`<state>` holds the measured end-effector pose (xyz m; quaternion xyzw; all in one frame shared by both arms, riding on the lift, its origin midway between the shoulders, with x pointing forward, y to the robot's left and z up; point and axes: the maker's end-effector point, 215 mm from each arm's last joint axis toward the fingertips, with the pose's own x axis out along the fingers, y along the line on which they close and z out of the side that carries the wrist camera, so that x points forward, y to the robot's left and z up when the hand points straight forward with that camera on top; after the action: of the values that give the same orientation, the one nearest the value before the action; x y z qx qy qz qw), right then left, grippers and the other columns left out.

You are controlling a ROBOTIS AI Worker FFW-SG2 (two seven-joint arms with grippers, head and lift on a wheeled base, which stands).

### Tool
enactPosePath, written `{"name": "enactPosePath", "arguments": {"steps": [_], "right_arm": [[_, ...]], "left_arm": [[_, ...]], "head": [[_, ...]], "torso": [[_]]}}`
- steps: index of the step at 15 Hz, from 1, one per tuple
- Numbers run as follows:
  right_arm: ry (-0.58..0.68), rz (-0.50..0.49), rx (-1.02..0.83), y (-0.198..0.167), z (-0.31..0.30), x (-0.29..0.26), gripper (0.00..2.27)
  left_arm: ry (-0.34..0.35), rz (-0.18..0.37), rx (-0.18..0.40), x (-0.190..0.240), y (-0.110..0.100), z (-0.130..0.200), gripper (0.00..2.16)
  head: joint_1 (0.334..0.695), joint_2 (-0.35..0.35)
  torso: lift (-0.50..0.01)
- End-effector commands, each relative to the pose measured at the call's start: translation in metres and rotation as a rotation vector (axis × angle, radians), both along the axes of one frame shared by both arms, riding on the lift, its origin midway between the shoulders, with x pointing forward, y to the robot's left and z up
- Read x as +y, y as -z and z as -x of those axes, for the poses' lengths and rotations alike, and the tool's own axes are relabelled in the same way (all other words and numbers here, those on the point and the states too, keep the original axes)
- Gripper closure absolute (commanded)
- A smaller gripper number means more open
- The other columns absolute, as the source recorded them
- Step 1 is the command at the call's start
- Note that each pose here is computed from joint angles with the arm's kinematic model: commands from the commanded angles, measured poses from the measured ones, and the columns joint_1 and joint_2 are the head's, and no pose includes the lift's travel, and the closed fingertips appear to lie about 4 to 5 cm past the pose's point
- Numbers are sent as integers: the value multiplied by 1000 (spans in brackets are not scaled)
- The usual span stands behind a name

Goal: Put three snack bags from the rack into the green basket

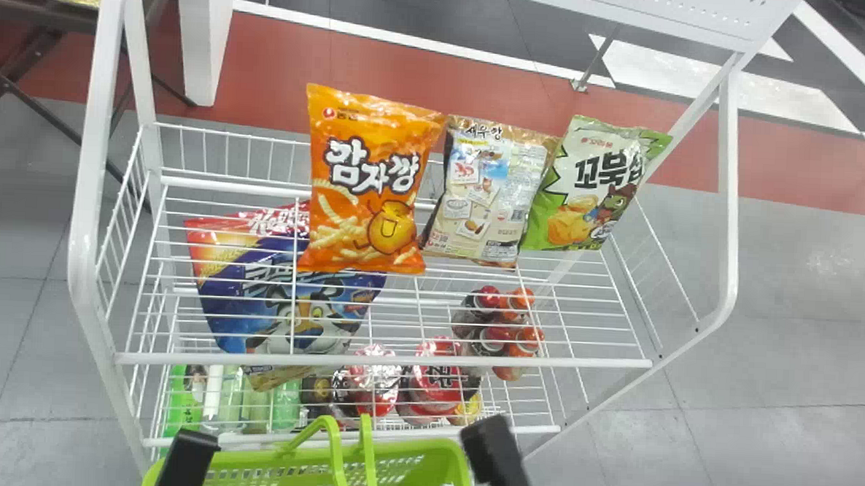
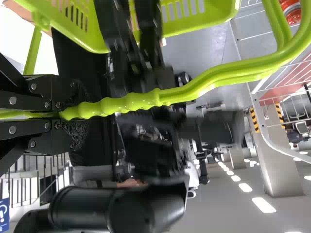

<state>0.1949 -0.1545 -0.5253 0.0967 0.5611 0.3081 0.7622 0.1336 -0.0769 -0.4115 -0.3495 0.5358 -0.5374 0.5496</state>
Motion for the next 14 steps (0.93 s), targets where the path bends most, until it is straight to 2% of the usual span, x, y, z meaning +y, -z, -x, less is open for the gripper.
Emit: {"name": "enactPosePath", "arguments": {"steps": [1,4,7,9,10,12,14], "right_arm": [[57,-22,-78,-40,-20,-19,151],[117,-102,-342,-100,-82,-28,188],[171,-96,-528,-139,-134,-34,184],[211,-99,-727,-162,-184,-25,184],[245,-116,-888,-184,-213,-18,184],[296,-96,-1039,-192,-246,-3,184],[325,-47,-1111,-186,-270,9,184]], "left_arm": [[2,-1,7,-1,0,1,1332],[4,-3,9,-2,1,3,1332],[9,-3,15,-3,1,8,1332],[17,-7,14,-5,2,11,1332],[20,-11,13,-6,3,12,1332],[24,-15,12,-7,3,13,1332],[23,-20,11,-6,5,12,1332]], "head": [[695,-350],[695,-350],[695,-350],[695,-350],[695,-350],[695,-350],[695,-350]], "torso": [[0],[0],[0],[0],[0],[0],[0]]}}
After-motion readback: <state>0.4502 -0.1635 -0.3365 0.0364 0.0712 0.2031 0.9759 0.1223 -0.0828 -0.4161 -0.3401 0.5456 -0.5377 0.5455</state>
